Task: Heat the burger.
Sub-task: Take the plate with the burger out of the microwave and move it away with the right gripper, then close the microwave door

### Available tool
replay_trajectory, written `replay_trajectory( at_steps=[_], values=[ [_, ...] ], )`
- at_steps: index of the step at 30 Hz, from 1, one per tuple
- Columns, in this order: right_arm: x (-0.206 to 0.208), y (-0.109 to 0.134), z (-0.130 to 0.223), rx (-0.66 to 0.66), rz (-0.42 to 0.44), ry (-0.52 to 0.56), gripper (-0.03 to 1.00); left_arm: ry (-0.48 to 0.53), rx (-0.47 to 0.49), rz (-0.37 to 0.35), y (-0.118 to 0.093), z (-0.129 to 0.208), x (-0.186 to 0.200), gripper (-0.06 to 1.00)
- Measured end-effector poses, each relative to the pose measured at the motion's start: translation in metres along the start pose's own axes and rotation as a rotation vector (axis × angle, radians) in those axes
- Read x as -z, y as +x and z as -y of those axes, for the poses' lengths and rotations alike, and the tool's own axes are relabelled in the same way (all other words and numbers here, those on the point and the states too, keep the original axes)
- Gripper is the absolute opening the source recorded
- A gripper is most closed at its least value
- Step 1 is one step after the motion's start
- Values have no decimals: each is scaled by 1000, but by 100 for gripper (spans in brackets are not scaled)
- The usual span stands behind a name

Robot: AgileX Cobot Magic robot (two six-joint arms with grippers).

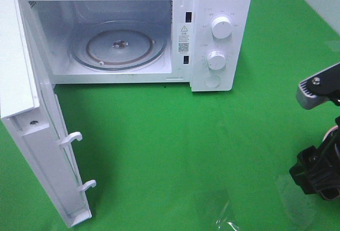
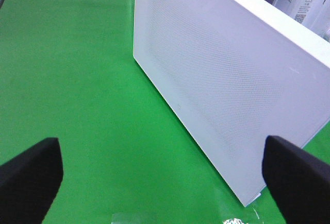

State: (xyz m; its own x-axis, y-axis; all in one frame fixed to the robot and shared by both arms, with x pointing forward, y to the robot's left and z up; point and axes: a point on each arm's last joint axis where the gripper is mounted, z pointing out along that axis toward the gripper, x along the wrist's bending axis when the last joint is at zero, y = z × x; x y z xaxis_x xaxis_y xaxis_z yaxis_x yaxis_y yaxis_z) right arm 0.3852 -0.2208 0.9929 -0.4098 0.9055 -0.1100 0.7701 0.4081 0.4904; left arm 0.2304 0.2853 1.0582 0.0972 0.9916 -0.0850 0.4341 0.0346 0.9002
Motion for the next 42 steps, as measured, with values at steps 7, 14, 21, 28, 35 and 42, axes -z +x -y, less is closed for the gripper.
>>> replay_trajectory(
  at_steps=[7,14,21,28,35,42],
  values=[
    [37,-4,1,-17,-37,-79,75,0,0,0,0,0,0,97],
    [68,-10,14,-28,-41,-139,75,0,0,0,0,0,0,97],
    [88,-16,31,-42,-39,-198,75,0,0,0,0,0,0,97],
    [105,-21,50,-63,-36,-247,75,0,0,0,0,0,0,97],
    [117,-28,76,-102,-9,-371,75,0,0,0,0,0,0,97],
    [126,-27,97,-181,57,-525,75,0,0,0,0,0,0,97]
  ],
)
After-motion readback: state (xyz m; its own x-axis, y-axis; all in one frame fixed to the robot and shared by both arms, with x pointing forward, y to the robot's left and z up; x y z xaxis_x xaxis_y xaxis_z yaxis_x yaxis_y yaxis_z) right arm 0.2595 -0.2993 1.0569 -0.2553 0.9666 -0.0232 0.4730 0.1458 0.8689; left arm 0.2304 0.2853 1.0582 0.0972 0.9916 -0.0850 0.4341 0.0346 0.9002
